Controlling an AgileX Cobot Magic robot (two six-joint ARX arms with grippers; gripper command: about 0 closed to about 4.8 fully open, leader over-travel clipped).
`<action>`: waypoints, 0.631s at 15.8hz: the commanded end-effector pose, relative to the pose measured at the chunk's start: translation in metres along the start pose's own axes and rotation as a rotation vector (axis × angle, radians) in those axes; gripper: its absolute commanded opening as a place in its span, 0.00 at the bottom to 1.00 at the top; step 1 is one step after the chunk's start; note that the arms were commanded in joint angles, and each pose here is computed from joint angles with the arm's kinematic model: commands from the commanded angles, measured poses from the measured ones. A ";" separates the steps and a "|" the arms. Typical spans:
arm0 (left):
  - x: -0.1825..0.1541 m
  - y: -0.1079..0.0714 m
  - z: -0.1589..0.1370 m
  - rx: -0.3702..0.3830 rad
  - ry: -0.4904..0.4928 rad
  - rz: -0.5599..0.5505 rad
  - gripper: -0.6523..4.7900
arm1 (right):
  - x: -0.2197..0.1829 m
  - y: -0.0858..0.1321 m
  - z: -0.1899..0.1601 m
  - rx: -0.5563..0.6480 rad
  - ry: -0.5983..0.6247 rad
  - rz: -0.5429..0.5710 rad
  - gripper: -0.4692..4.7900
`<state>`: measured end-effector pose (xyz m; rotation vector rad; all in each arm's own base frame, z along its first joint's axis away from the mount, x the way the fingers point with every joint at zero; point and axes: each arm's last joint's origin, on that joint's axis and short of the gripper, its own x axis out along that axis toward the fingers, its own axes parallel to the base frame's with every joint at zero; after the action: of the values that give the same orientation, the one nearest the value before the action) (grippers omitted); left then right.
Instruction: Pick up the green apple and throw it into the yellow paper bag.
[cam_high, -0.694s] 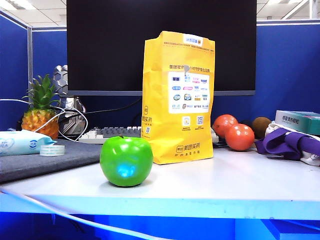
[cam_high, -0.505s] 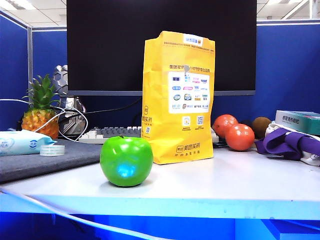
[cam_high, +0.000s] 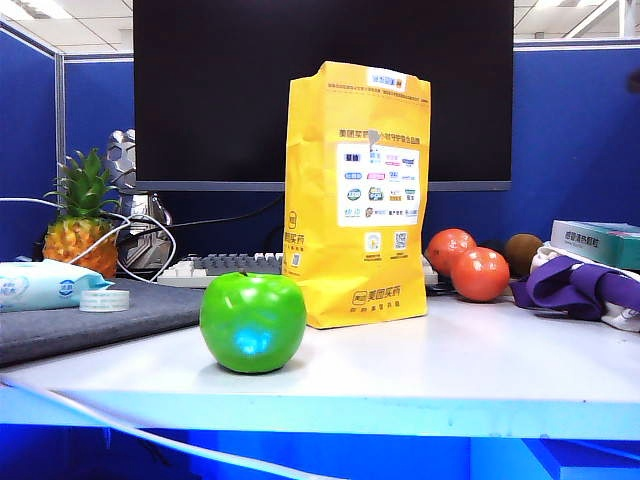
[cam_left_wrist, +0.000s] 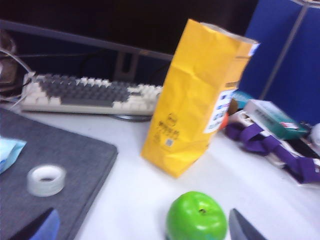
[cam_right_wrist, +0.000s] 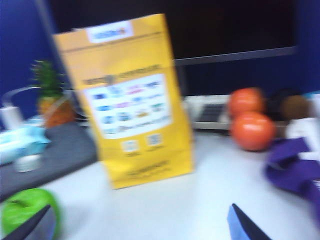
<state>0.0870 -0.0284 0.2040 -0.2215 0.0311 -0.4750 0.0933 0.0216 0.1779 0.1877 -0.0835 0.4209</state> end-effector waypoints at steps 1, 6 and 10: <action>0.009 0.000 0.007 -0.020 0.074 -0.010 0.98 | 0.001 0.008 0.002 0.021 -0.046 0.041 1.00; 0.058 -0.003 0.052 0.124 0.270 -0.160 0.98 | 0.000 0.019 0.016 0.034 -0.104 0.046 1.00; 0.108 -0.001 0.069 0.143 0.426 -0.276 1.00 | 0.002 0.022 0.022 0.073 0.020 0.094 1.00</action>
<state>0.1852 -0.0613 0.2716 -0.0018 0.3758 -0.7494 0.0855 0.0370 0.1978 0.2508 -0.0730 0.4903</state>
